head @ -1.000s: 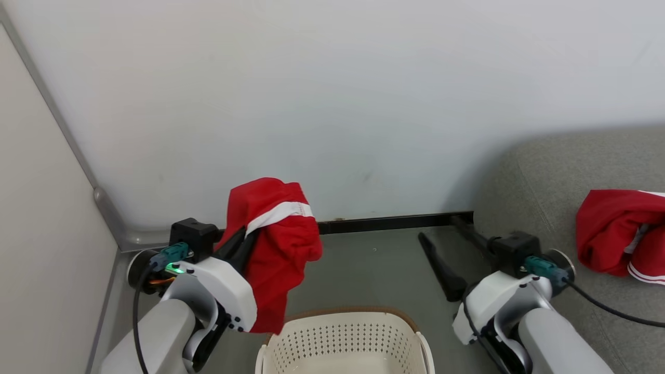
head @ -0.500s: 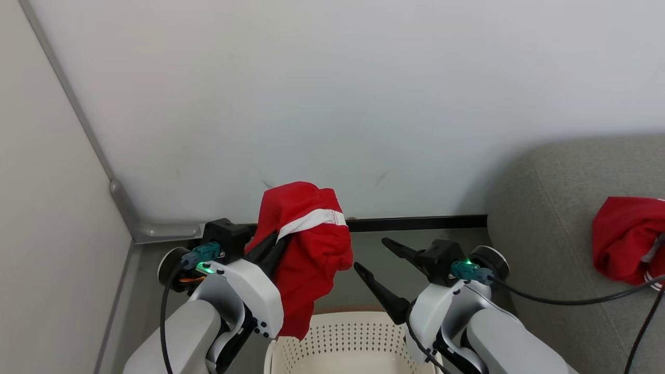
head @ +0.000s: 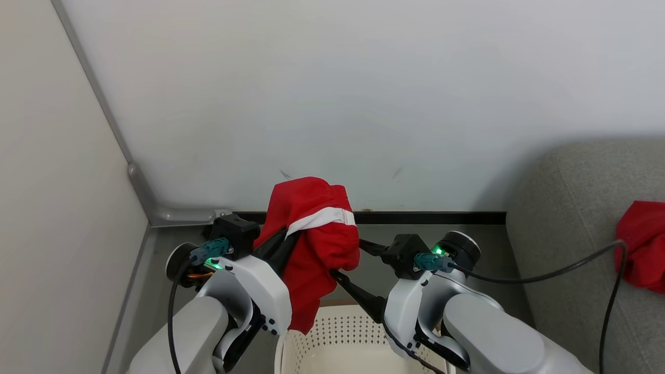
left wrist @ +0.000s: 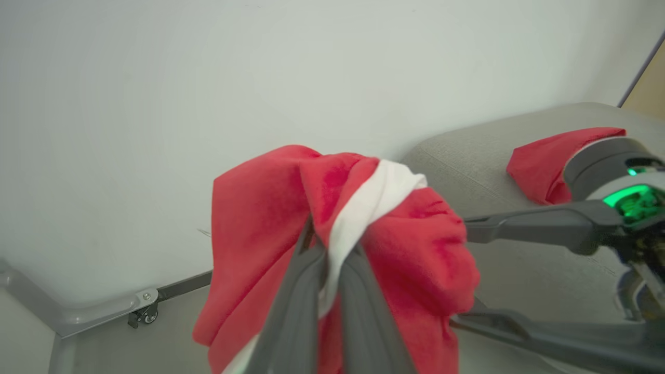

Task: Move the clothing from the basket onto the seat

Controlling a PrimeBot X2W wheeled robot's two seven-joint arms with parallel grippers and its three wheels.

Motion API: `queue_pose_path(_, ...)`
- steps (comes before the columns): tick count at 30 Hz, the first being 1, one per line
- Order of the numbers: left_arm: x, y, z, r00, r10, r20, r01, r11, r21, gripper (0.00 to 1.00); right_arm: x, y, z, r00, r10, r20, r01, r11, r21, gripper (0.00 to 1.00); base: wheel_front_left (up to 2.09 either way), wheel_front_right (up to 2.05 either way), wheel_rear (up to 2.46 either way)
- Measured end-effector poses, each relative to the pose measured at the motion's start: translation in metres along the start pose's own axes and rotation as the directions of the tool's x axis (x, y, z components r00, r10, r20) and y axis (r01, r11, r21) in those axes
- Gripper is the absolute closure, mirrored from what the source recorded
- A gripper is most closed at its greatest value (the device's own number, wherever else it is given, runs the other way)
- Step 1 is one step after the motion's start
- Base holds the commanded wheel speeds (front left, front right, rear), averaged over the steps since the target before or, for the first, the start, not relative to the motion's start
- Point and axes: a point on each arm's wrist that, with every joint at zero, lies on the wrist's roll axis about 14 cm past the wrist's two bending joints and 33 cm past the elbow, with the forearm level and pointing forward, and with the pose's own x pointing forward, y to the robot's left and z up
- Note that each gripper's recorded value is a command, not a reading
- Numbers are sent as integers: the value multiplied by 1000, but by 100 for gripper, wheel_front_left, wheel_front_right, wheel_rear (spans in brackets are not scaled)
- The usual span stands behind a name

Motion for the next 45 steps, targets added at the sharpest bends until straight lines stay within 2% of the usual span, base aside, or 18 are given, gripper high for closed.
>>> queue_pose_path(5,-1,2,1,1000,8,3,-8,1000,-4,100,5,8,-6,999,36,-16,-36,999,7,1,0,0,0)
queue_pose_path(7,-1,3,0,1000,11,0,-11,1000,-5,100,7,11,-5,999,50,-3,-49,999,17,36,0,0,0)
queue_pose_path(8,-1,4,0,1000,13,-4,-13,1000,-6,100,8,13,-4,998,57,3,-57,998,16,36,0,0,0)
queue_pose_path(9,-1,4,0,1000,14,-3,-14,1000,-7,100,10,14,-2,998,64,12,-64,998,14,57,0,0,0)
queue_pose_path(11,-1,4,0,1000,15,-3,-15,1000,-8,100,12,14,2,997,73,25,-73,997,8,72,0,0,0)
queue_pose_path(13,-1,4,0,1000,15,-3,-15,1000,-9,100,14,13,5,996,77,36,-77,997,2,100,0,0,0)
queue_pose_path(21,1,3,-1,1000,15,-4,-15,1000,-9,100,10,8,2,997,62,37,-63,998,23,100,0,0,0)
queue_pose_path(25,3,-1,0,1000,4,1,-4,1000,-13,100,1,-12,-2,999,12,31,-12,1000,21,100,0,0,0)
queue_pose_path(27,5,-6,1,1000,-6,6,6,1000,-19,78,-3,-26,0,999,-21,35,21,1000,22,100,0,0,0)
queue_pose_path(30,7,-13,3,1000,-22,16,23,999,-26,55,-8,-44,8,996,-67,57,66,998,12,100,0,0,0)
queue_pose_path(31,8,-15,4,999,-28,21,29,999,-30,31,-10,-50,9,995,-82,61,81,997,11,100,0,0,0)
queue_pose_path(32,9,-18,6,999,-35,31,36,999,-36,0,-13,-54,11,993,-94,65,94,996,10,100,0,0,0)
queue_pose_path(38,12,-24,10,997,-51,56,53,997,-47,0,-40,-99,12,975,-214,63,215,977,-9,100,0,0,0)
queue_pose_path(45,15,-39,5,994,-88,58,92,994,-59,0,-68,-134,29,942,-320,105,324,946,-21,100,0,0,0)
